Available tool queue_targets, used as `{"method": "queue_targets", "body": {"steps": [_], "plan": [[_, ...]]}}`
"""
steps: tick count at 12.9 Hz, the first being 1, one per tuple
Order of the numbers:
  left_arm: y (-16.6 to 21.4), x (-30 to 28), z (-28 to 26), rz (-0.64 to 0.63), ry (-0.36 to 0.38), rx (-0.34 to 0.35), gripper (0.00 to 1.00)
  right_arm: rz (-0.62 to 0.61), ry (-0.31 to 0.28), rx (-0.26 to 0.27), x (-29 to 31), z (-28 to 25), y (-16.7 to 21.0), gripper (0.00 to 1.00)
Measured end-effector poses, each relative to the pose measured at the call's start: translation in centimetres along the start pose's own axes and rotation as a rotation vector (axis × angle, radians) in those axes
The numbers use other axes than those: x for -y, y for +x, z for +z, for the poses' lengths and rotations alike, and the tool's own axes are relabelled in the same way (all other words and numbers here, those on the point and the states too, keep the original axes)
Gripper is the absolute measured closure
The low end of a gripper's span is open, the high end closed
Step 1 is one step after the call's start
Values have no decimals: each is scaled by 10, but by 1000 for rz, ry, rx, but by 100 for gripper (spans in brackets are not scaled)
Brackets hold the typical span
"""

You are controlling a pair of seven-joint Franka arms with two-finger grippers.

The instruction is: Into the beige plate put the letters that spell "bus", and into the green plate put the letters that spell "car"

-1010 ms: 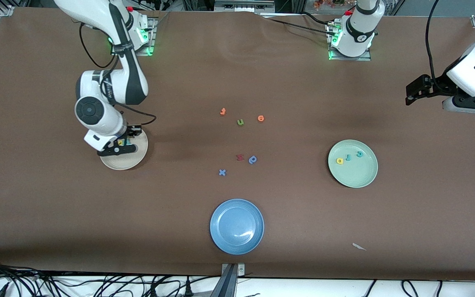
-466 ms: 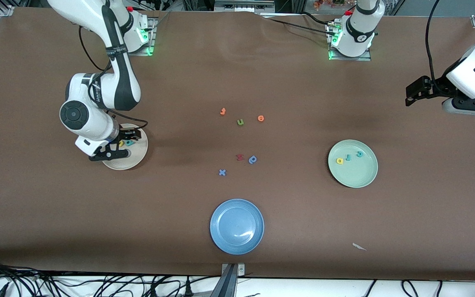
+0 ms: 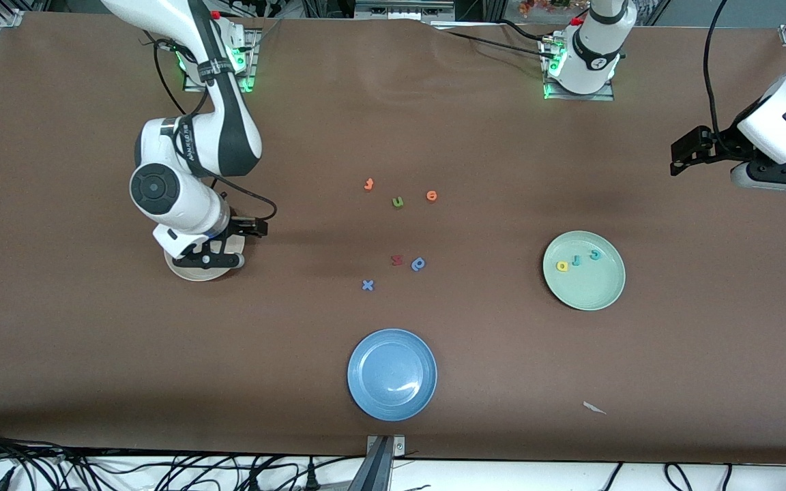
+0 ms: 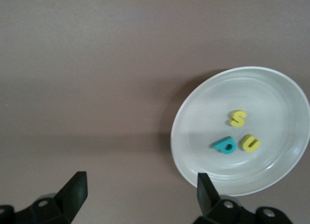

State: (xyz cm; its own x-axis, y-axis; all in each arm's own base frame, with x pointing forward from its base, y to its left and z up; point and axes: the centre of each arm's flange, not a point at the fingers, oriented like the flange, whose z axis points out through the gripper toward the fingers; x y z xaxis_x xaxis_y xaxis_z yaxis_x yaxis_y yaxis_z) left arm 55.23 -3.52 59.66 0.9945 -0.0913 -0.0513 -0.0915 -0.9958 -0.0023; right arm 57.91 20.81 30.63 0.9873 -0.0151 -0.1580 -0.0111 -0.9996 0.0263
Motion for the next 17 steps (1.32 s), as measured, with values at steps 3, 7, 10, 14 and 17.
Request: {"method": "queue_targets", "body": {"steps": [3, 7, 10, 14, 17], "plan": [[0, 0, 0, 0, 0, 1, 0, -21, -27, 45, 6, -11, 0, 0], [0, 0, 0, 0, 0, 2, 0, 15, 21, 10, -79, -106, -8, 0], [0, 0, 0, 19, 0, 3, 0, 19, 44, -43, -106, -179, -42, 0], [1, 0, 0, 27, 0, 4, 0, -3, 15, -64, -117, -244, -74, 0], [1, 0, 0, 31, 0, 4, 0, 14, 18, -78, -134, -259, -74, 0]]}}
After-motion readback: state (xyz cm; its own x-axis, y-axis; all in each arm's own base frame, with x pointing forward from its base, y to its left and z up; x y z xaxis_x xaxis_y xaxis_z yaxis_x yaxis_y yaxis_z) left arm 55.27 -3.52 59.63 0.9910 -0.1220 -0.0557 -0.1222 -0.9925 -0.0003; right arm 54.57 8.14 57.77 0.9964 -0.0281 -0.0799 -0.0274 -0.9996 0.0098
